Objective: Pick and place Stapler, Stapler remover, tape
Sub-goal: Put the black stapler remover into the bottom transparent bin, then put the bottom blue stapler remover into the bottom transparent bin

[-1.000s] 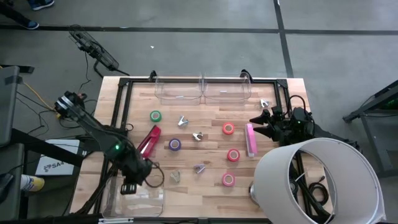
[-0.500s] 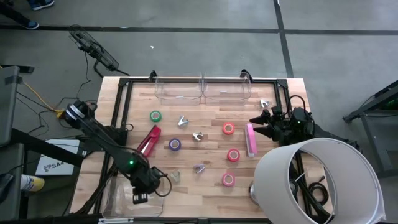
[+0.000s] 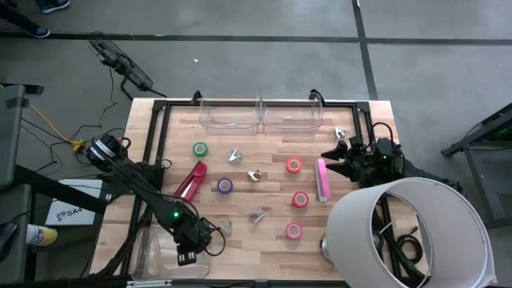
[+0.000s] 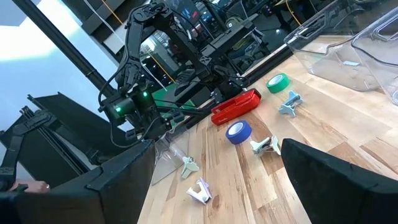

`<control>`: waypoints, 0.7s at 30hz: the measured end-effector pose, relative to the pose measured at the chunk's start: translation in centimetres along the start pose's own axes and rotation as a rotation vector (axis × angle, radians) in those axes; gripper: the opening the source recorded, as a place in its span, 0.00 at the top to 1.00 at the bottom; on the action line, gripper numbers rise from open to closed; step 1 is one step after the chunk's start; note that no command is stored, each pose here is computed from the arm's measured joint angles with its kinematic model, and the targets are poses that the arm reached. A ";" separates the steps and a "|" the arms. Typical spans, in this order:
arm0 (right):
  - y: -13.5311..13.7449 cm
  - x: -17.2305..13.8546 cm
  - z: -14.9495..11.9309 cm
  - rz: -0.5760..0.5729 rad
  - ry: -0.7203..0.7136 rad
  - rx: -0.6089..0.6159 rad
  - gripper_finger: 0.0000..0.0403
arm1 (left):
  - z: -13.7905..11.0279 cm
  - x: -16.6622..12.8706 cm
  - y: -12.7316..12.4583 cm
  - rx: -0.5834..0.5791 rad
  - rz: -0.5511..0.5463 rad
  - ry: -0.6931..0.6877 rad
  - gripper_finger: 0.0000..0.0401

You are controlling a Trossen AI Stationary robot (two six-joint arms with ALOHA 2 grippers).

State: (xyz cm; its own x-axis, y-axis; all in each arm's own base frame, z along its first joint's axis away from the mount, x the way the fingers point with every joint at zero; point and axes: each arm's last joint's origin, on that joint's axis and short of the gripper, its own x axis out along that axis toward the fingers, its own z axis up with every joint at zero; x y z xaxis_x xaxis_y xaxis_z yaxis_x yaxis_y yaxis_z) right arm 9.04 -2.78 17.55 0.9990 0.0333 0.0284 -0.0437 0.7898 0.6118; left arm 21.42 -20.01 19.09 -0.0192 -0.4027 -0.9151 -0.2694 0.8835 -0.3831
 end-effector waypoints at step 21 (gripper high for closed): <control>0.0 0.0 0.0 0.001 -0.001 -0.001 0.16 | -0.1 -2.2 -2.0 -0.108 -0.142 0.064 0.32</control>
State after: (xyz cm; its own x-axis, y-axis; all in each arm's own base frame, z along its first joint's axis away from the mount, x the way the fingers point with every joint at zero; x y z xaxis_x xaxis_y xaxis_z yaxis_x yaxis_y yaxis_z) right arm 9.04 -2.78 17.56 0.9990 0.0334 0.0294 -0.0444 0.7901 0.6114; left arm 21.91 -20.89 21.91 -0.0340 -0.5389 -0.8417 -0.3753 0.7875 -0.4890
